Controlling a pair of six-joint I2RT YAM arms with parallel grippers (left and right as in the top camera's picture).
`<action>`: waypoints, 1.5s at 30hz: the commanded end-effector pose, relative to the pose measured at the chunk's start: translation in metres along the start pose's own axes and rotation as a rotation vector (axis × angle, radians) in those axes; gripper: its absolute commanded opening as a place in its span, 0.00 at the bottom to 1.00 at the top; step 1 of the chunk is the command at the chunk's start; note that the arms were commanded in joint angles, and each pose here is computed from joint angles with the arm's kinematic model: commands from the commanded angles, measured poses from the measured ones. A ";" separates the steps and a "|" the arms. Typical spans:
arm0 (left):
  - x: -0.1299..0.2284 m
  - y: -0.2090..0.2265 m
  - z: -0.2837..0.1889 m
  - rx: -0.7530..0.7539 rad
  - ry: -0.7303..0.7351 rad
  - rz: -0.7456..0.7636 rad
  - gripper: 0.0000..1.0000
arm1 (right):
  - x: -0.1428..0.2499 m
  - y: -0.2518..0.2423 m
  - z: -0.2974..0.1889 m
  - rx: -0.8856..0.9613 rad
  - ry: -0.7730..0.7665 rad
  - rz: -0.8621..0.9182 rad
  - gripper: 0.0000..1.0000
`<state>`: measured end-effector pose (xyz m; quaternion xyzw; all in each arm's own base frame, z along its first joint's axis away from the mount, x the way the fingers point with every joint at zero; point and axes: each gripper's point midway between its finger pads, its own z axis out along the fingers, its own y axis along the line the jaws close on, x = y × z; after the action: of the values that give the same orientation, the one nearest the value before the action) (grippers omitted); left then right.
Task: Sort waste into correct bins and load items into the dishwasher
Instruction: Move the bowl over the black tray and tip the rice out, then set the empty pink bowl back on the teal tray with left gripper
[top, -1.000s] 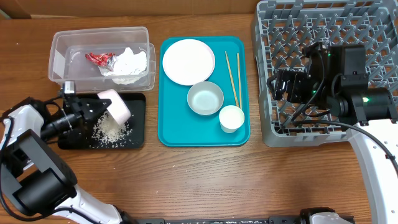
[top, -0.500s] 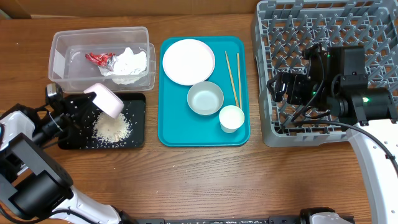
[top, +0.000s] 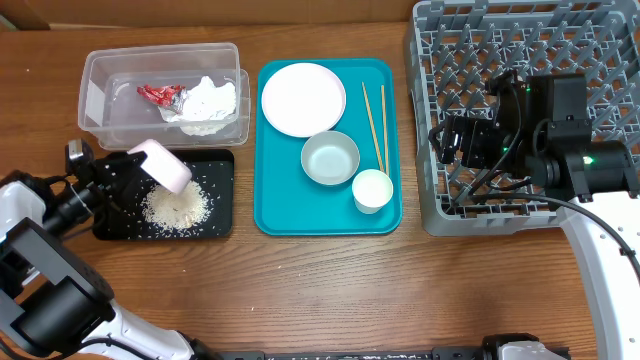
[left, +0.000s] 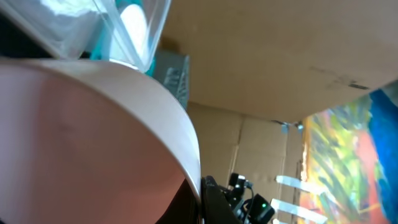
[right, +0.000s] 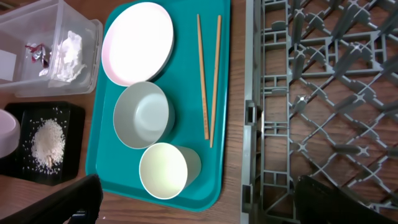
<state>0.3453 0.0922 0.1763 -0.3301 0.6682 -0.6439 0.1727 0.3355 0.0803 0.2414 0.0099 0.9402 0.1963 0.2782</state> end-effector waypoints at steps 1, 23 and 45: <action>0.005 -0.016 0.000 -0.141 0.031 0.139 0.04 | -0.009 0.008 -0.009 -0.016 -0.035 -0.014 1.00; 0.138 0.051 0.158 -1.265 0.420 0.905 0.04 | -0.010 0.008 -0.009 -0.017 -0.040 -0.015 1.00; 0.176 0.104 0.206 -1.430 0.569 0.920 0.45 | -0.008 0.008 -0.009 -0.015 -0.031 -0.017 1.00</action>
<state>0.3077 -0.1721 0.0581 0.1179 0.9917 0.0134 -0.0489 0.3344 0.0802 0.2408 0.0100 0.9409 0.1960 0.2759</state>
